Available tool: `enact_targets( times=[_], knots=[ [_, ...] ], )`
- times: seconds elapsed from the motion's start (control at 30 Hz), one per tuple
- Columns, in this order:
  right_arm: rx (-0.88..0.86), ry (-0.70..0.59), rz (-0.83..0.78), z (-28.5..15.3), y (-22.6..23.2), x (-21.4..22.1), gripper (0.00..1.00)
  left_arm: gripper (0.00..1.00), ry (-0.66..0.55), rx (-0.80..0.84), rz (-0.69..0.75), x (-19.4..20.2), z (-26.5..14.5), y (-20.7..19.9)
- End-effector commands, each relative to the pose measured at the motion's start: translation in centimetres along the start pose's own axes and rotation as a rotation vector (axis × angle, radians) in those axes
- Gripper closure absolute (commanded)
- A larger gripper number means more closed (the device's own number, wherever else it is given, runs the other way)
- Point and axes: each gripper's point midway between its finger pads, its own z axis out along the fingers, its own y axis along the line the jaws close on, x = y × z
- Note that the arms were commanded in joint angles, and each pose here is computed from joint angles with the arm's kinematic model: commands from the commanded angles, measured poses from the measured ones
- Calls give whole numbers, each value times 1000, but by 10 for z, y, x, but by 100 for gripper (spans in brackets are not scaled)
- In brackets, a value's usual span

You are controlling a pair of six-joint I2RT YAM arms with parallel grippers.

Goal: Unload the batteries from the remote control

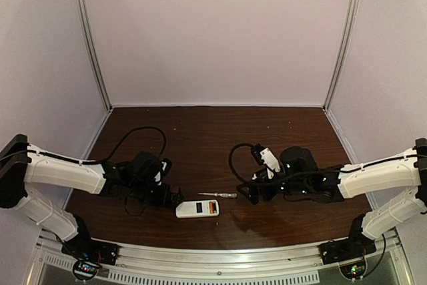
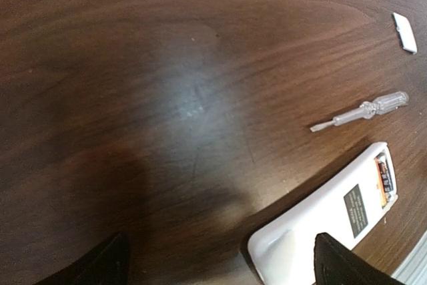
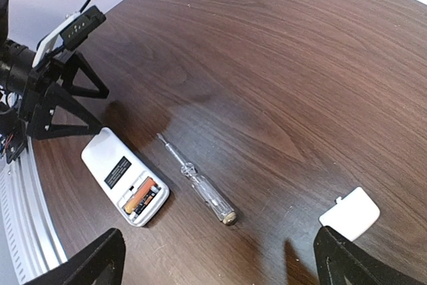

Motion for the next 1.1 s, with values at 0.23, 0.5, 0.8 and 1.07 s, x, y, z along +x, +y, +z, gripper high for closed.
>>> enact_targets(
  times=[0.23,0.5,0.8,1.07],
  knots=[
    [-168,89,-138,28,35,25,8,8,-260,-220,120,-65,-40,20],
    [-131,145,-198,62,30,31,13,10,-390,-130,198,-86,-54,1],
    [-83,195,-229,86,20,42,19,5,-502,-63,252,-92,-71,-7],
    [-62,252,-243,101,9,58,25,5,-547,-34,275,-97,-72,-13]
  ],
)
